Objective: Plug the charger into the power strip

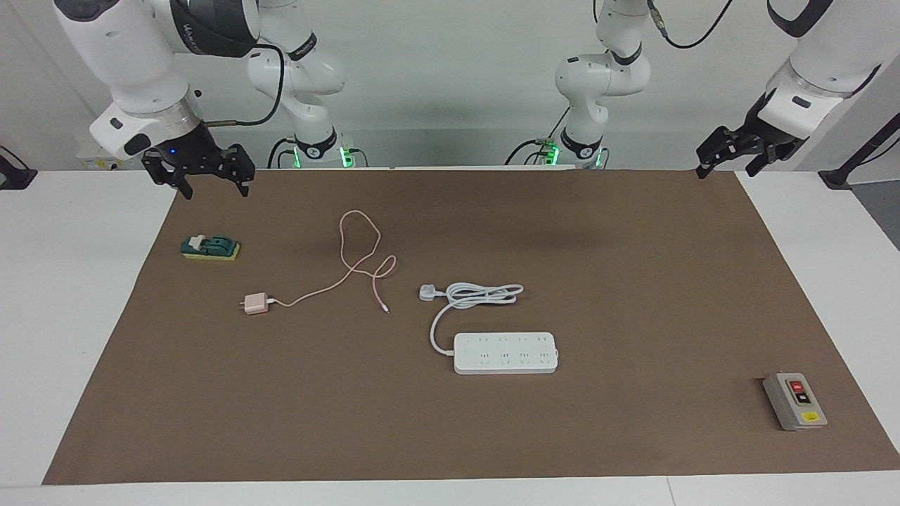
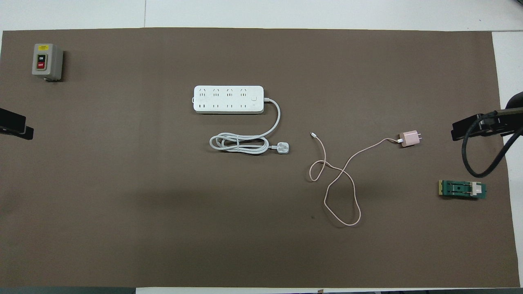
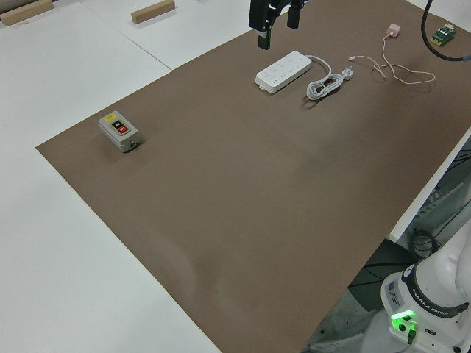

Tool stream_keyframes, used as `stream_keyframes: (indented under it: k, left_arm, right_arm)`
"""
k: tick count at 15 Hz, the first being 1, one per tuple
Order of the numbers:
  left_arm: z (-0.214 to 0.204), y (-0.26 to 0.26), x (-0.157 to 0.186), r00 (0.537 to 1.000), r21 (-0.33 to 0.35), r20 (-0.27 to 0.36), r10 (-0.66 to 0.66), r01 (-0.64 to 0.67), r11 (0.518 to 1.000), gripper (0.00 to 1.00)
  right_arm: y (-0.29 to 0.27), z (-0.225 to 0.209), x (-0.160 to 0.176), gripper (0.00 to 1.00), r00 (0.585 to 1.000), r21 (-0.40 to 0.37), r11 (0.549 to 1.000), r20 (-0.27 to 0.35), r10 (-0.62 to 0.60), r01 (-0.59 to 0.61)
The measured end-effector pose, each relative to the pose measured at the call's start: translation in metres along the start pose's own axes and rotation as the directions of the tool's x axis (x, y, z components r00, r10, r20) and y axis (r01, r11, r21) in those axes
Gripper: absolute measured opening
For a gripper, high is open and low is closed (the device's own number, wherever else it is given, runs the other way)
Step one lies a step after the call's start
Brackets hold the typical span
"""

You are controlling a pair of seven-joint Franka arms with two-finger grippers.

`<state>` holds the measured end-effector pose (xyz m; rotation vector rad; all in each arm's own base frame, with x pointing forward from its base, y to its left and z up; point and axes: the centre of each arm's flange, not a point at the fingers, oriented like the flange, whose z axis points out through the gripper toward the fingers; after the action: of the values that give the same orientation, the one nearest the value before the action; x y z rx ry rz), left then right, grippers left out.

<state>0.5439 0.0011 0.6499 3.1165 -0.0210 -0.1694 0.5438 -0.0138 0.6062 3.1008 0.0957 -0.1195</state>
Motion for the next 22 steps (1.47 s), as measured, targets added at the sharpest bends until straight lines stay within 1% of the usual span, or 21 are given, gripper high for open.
stream_keyframes:
  k: [11,14,16,18,20,22]
  left_arm:
    - [0.0,0.0,0.0,1.0,0.0,0.0,0.0,0.0,1.0,1.0]
    - [0.0,0.0,0.0,1.0,0.0,0.0,0.0,0.0,1.0,1.0]
    - [0.0,0.0,0.0,1.0,0.0,0.0,0.0,0.0,1.0,1.0]
    - [0.0,0.0,0.0,1.0,0.0,0.0,0.0,0.0,1.0,1.0]
    - [0.0,0.0,0.0,1.0,0.0,0.0,0.0,0.0,1.0,1.0]
    - [0.0,0.0,0.0,1.0,0.0,0.0,0.0,0.0,1.0,1.0]
  right_arm:
    - [0.001,-0.002,0.0,1.0,1.0,0.003,1.0,-0.006,0.002,-0.002]
    - [0.011,-0.003,0.0,1.0,1.0,0.045,0.999,-0.016,0.027,-0.026]
    - [0.037,-0.001,-0.004,1.0,0.997,0.062,0.995,-0.013,0.077,-0.076]
    - [0.071,0.008,-0.009,1.0,0.99,0.076,0.987,0.007,0.142,-0.142]
    - [0.105,0.026,-0.011,1.0,0.978,0.109,0.972,0.042,0.206,-0.209]
    - [0.132,0.051,-0.009,1.0,0.948,0.14,0.938,0.096,0.305,-0.316]
